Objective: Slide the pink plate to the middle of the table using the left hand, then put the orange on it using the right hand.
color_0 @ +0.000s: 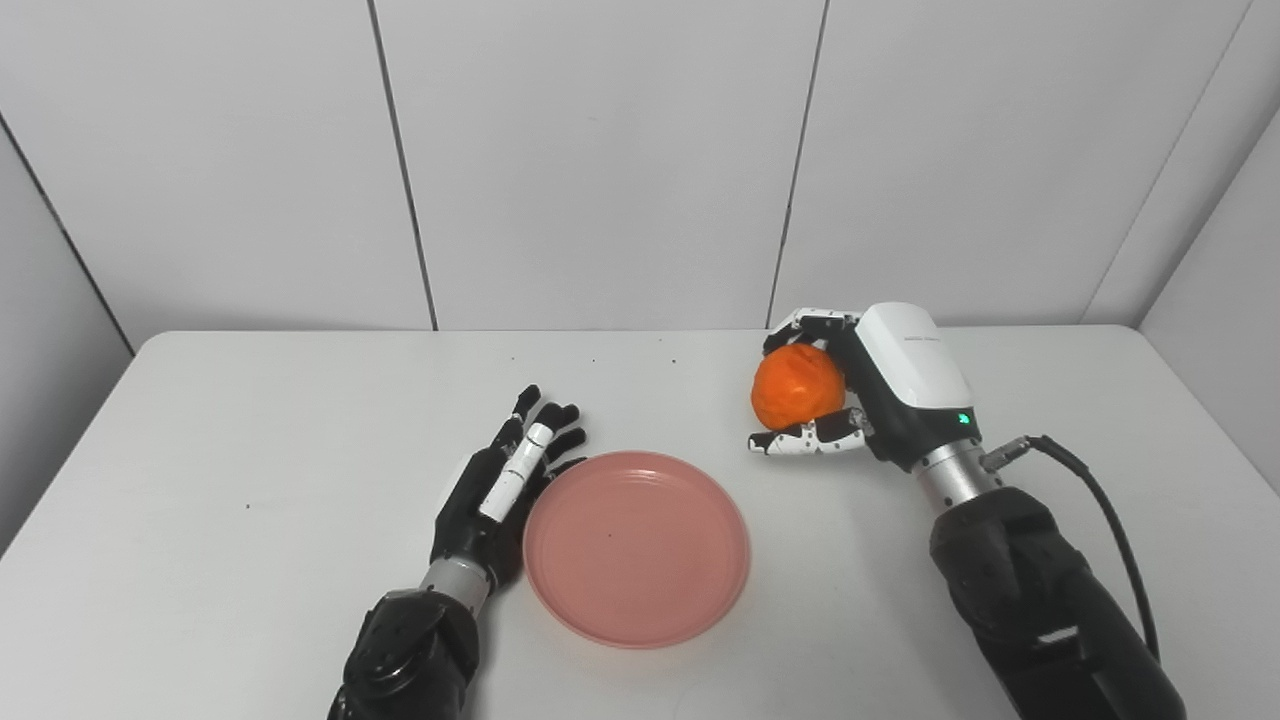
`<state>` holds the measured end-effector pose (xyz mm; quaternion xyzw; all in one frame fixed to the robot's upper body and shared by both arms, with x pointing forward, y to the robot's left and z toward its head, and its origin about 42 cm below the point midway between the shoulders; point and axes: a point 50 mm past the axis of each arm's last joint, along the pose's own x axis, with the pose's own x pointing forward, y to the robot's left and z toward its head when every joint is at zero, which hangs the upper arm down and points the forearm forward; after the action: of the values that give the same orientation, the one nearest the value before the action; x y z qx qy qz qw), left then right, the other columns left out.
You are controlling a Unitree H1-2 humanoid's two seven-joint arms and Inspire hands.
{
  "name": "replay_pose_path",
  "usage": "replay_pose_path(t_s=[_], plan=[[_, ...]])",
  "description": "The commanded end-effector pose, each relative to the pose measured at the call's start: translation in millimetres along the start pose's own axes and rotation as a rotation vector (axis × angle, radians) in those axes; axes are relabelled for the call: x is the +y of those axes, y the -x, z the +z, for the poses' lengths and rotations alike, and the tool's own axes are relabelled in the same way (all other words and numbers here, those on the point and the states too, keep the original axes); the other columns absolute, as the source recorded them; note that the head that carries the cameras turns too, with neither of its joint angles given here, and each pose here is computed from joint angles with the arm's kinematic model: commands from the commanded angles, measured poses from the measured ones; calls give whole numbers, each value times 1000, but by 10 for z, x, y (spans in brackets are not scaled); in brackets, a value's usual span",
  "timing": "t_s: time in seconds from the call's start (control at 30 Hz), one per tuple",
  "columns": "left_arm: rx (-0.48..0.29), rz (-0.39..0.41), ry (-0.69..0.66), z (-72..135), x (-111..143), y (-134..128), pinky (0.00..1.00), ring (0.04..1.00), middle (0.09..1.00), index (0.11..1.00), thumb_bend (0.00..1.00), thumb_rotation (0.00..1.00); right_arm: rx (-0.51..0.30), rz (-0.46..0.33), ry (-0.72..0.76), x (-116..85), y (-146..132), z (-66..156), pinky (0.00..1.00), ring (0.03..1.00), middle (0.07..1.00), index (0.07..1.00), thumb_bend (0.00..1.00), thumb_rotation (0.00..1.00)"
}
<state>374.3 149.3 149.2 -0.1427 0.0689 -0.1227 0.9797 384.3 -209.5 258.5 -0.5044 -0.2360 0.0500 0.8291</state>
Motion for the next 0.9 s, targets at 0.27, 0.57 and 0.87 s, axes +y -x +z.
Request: replay_pose_path(t_s=[0.27,0.57,0.87], plan=[[34,5,4,-101,1,4,819,874,879,1000,811,603,-156,7,-26,-72,-103,375,240,314,434,523,519,1],[38,11,8,-114,-4,12,818,875,874,1000,812,597,-190,36,-69,97,-218,634,205,273,422,525,517,0],[40,10,23,-115,-41,17,796,875,886,1000,821,599,-229,53,-87,204,-242,774,227,288,427,525,518,0]])
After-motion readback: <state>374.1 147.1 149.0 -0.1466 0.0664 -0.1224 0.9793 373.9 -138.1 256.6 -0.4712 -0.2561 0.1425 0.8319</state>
